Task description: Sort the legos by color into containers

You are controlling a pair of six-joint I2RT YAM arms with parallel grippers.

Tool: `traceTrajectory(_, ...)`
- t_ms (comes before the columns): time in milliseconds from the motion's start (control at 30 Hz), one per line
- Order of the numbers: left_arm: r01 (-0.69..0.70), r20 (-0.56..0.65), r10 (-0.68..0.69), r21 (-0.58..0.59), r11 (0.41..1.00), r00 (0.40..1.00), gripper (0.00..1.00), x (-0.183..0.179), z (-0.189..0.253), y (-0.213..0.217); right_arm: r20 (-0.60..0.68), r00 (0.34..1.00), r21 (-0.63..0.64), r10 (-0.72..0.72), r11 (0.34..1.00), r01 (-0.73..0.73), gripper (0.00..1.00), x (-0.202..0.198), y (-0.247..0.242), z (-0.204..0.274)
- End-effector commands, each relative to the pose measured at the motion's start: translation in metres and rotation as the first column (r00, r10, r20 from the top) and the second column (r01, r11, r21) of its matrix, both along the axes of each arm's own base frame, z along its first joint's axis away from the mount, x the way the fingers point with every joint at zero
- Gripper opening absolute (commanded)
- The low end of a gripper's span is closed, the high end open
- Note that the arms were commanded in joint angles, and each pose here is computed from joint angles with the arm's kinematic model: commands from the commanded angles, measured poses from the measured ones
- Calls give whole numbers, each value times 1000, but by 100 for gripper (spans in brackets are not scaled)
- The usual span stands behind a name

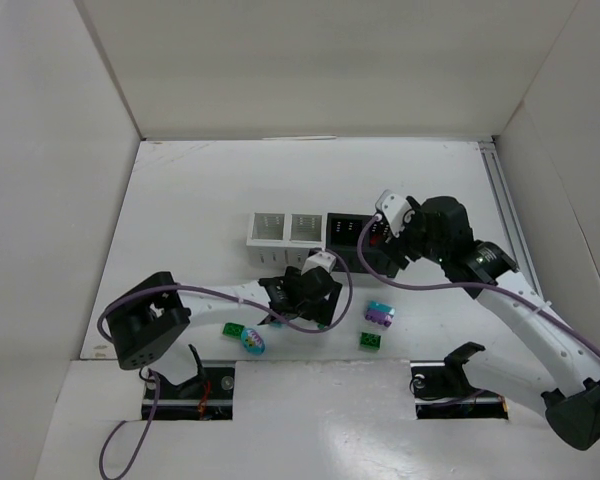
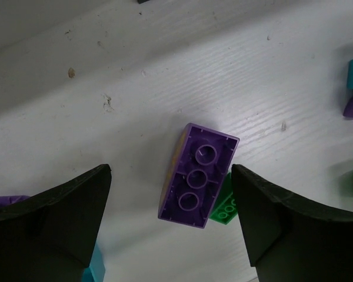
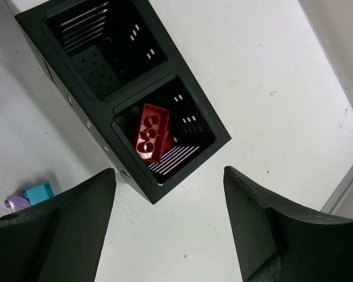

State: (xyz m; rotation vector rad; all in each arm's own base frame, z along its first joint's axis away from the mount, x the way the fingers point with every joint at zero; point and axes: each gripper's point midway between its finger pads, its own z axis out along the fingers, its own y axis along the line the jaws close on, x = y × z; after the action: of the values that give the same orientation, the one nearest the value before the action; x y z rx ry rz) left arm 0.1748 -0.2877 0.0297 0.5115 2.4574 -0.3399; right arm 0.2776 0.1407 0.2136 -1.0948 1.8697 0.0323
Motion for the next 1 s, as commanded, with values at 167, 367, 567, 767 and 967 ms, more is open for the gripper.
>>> traceTrajectory(167,-5,53,7,-45,999,999,69,11,14,-22,27,1000,24,8,1000,-8,79,-3,-3,5)
traceTrajectory(367,0,32,-1,13,1000,999,46,2,0,-23,47,999,29,-19,999,18,80,-4,-12,11)
traceTrajectory(567,-10,55,12,-33,999,998,28,0,28,-30,81,994,76,-77,995,71,81,-14,-24,30)
traceTrajectory(767,-12,143,33,-145,989,989,25,13,102,-42,38,991,61,-132,990,130,84,-35,-43,20)
traceTrajectory(967,17,323,82,-292,956,943,29,52,179,-51,-81,995,108,55,993,-46,84,-70,-20,-9)
